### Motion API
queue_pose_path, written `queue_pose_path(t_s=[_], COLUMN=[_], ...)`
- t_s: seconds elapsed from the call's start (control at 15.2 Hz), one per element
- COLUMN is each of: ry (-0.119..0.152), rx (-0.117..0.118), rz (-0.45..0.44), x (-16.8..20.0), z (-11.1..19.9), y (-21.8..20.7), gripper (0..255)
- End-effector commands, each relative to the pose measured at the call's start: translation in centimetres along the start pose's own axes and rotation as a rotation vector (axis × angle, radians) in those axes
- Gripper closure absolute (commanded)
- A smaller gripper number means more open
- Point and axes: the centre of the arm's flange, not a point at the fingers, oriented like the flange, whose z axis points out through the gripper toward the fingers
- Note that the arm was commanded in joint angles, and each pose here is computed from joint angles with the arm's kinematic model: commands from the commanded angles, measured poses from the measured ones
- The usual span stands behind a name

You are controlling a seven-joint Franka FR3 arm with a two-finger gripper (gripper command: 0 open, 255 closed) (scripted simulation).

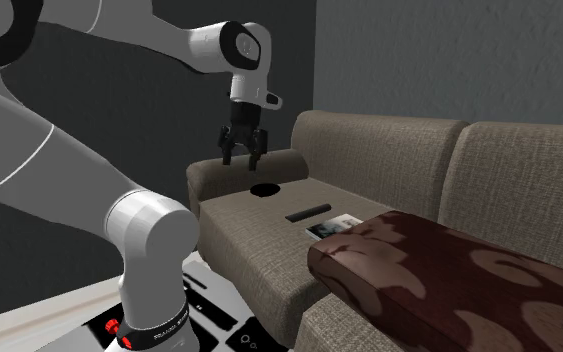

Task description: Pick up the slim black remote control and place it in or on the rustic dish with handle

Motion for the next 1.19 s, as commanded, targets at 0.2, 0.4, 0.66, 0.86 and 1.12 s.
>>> queue_pose_path(t_s=[0.2,0.4,0.66,0.86,1.12], ry=[0.005,0.009,0.016,0.020,0.027], rx=[0.012,0.025,0.041,0.054,0.070], rz=[0.038,0.076,0.127,0.165,0.216], x=[3.7,7.3,12.2,15.8,20.7], z=[1.3,2.5,4.2,5.4,7.0], y=[0.3,0.7,1.5,2.2,3.3], gripper=[0,0,0,0,0])
